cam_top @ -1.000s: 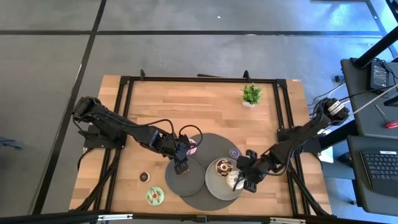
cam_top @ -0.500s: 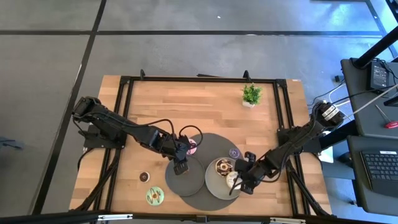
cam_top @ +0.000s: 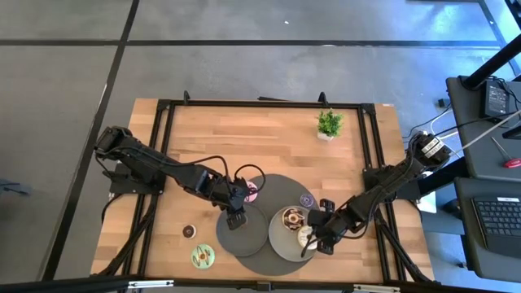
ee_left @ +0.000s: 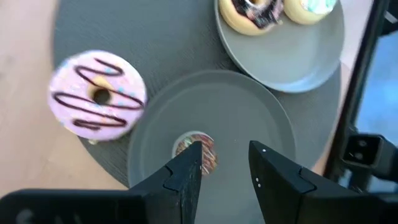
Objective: Pick & Place donuts
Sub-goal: Put the large white donut on the gray plate, then put the small dark brown donut on the black plate
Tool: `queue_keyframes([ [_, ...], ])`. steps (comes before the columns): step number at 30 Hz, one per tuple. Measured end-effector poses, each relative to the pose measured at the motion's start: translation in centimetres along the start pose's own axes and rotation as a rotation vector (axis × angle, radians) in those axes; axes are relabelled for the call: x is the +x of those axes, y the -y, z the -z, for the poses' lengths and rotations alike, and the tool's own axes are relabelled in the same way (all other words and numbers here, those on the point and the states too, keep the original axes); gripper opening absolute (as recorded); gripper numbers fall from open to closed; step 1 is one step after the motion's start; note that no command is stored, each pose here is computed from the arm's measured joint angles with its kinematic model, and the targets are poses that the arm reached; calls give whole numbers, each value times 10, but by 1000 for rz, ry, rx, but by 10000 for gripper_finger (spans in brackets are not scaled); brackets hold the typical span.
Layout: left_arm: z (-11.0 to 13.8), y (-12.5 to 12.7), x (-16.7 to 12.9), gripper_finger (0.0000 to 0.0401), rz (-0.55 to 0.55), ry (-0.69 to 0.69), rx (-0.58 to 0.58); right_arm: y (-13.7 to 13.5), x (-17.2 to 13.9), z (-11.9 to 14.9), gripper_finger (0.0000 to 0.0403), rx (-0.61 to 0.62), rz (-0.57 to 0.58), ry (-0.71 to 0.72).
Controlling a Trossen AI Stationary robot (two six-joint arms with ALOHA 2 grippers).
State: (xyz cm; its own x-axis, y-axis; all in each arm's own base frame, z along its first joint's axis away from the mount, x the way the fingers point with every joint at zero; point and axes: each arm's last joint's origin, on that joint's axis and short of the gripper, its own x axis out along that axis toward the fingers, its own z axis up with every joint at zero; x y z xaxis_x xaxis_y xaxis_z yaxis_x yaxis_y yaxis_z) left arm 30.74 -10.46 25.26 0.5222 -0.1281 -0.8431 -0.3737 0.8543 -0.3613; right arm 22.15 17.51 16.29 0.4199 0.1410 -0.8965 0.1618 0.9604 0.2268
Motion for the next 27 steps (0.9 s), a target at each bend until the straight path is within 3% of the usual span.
queue_keyframes([
  [4, 3, 0, 0, 128, 29, -64, -34, 1, -1, 0, 163, 2, 12, 14],
  [9, 16, -8, -2, 128, -88, -168, -118, 4, -2, -1, 188, 13, 28, 7],
  [14, 35, -9, -11, 128, -207, -228, -180, 9, -7, -1, 192, 49, 109, 46],
  [21, 64, 11, -32, 128, -159, -268, -241, 14, -23, -6, 193, 56, 152, 143],
  [27, 96, 18, -39, 127, -272, -318, -373, 20, -26, -14, 193, 57, 165, 171],
])
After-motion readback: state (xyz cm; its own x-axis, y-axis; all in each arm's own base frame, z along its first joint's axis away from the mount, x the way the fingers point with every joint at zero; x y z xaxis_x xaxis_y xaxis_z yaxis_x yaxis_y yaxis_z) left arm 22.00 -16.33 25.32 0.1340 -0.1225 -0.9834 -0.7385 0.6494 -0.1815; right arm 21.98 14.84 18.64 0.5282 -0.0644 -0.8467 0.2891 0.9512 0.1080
